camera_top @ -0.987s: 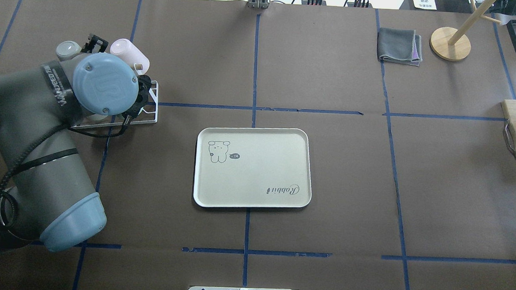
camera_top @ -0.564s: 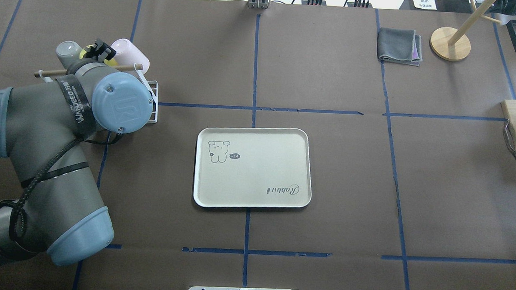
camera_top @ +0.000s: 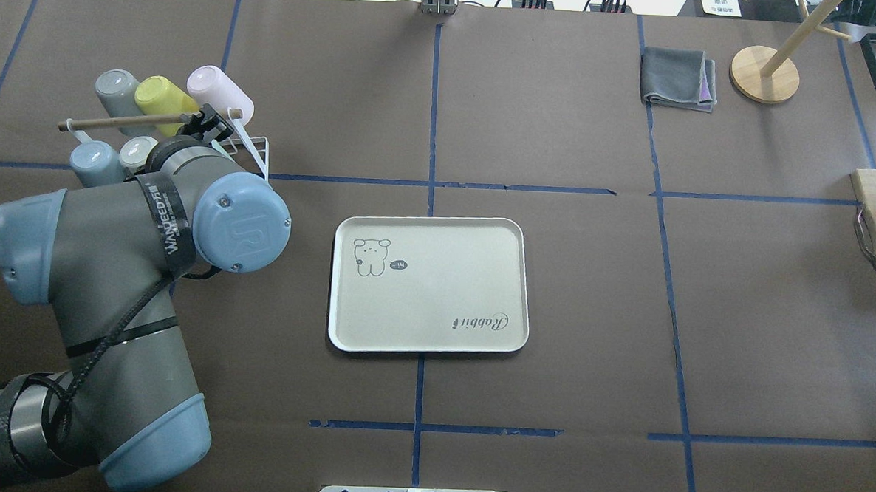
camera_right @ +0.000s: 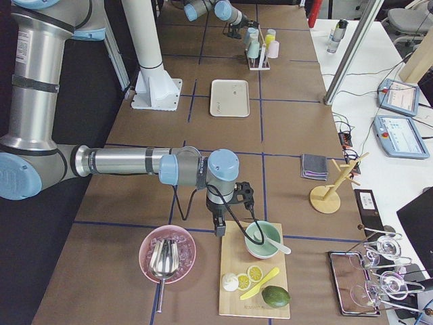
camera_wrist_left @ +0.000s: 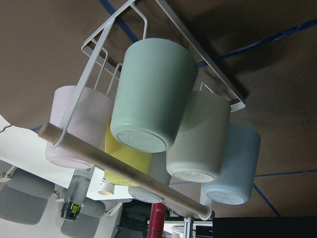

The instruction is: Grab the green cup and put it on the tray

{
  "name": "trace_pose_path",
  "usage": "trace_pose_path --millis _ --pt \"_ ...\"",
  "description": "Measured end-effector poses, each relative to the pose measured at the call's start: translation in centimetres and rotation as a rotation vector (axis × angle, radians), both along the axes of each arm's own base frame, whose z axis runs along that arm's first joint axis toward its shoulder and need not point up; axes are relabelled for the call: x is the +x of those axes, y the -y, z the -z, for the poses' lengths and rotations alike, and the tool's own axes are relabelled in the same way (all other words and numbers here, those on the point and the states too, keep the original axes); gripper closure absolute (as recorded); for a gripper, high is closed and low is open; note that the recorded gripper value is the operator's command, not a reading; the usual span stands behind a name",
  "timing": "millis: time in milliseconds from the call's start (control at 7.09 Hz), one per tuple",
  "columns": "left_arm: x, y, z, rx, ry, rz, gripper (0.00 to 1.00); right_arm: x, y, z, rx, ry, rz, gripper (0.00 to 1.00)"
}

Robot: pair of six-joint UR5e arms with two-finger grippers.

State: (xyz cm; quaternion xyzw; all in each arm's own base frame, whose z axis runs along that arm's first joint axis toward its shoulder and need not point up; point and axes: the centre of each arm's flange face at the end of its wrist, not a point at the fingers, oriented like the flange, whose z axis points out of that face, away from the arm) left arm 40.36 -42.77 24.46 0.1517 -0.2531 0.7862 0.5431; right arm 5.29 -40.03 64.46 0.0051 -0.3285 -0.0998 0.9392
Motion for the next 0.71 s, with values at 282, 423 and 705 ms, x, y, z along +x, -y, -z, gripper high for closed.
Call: trace_pose_path --millis 282,423,705 --pt "1.9 -0.3 -0.9 0.027 0.052 -0.023 0.0 0.0 0.0 0.0 -0.001 0.0 0.0 0.0" --pt "2.7 0.0 -1.5 0.032 0.062 -0.022 0.0 0.0 0.0 -0.1 -0.001 0.0 0.0 0.0" --pt "4.9 1.3 -3.2 0.062 0.057 -0.016 0.0 0.0 0.0 -0.1 -0.001 0.0 0.0 0.0"
